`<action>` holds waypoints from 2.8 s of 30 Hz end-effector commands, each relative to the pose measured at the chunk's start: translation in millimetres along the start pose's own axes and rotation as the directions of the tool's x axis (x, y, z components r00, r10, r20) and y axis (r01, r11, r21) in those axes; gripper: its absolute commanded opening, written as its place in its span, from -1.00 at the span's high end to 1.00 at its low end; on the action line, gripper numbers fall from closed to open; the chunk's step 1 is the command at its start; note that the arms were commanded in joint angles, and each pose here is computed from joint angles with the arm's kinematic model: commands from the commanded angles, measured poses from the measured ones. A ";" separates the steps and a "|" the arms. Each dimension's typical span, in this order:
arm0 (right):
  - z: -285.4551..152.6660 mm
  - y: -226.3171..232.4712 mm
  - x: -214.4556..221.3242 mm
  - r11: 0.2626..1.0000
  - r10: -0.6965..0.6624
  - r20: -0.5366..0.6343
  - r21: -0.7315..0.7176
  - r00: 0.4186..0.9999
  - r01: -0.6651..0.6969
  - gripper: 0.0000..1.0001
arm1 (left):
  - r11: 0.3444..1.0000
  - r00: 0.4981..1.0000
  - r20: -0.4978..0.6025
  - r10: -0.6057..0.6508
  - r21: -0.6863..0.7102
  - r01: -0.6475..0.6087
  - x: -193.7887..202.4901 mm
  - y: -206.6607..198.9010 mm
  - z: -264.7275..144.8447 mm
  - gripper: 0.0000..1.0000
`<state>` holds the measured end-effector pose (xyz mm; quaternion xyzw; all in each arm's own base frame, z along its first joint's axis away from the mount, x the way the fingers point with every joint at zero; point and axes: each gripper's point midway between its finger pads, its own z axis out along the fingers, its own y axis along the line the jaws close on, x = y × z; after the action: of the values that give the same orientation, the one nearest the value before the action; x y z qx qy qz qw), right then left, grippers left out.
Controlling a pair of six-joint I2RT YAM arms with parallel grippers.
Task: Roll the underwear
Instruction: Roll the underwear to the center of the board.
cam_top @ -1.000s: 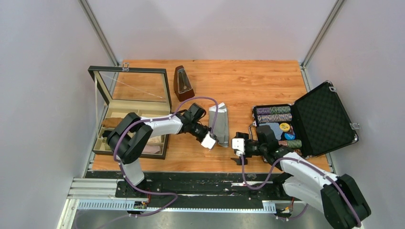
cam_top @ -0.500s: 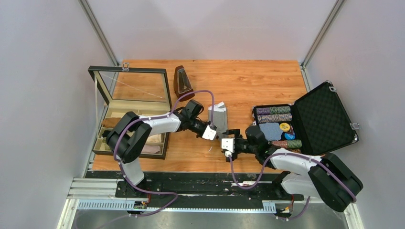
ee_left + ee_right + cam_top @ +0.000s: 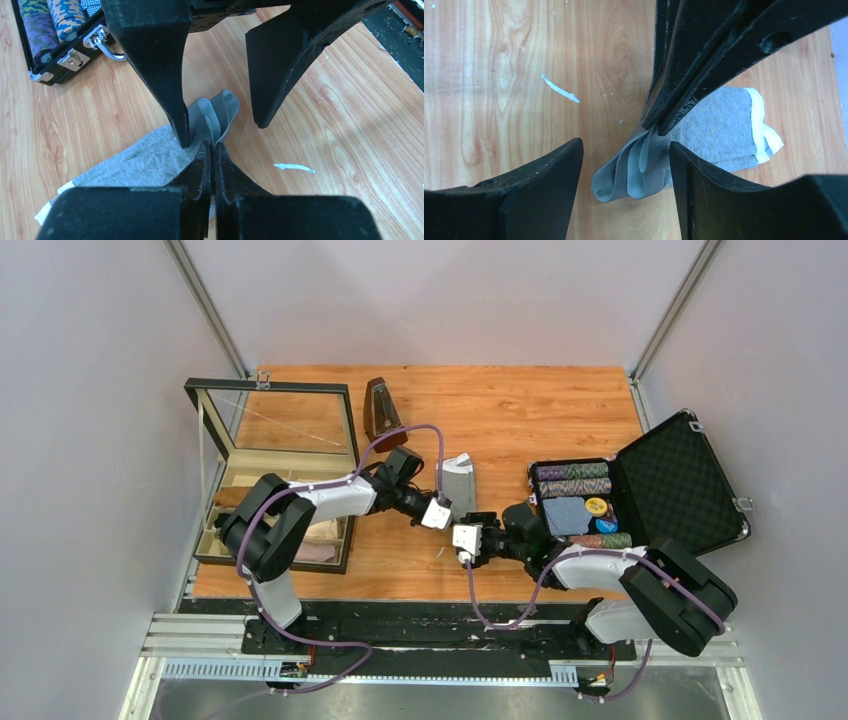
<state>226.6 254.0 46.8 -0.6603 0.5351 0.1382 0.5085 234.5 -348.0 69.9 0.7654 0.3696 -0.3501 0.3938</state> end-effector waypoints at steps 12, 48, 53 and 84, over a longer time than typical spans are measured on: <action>12.8 -21.0 -16.1 0.999 -0.021 0.039 0.034 0.999 0.019 0.04 | 0.998 0.997 0.058 0.047 -0.036 -0.045 -25.0 14.0 -16.7 1.00; -22.6 31.5 -22.5 0.419 0.440 -0.471 -0.645 0.765 -0.639 1.00 | 0.964 0.982 -0.187 -0.019 -0.263 -0.032 -25.1 -47.0 -83.9 -0.14; -17.3 27.9 -10.1 0.345 0.447 -0.511 -0.659 0.734 -0.669 1.00 | 0.968 0.982 -0.187 0.016 -0.243 -0.062 -22.6 -41.9 -78.9 -0.14; 57.6 39.3 32.0 -0.138 0.486 -0.829 -0.384 0.276 -0.913 1.00 | 0.832 0.768 -0.339 0.543 0.094 -0.546 41.0 -62.5 -19.7 -0.09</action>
<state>221.7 286.3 21.4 -0.3719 0.7422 0.5129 -0.2185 192.6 -297.7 31.1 0.8810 0.1933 -0.1222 0.4142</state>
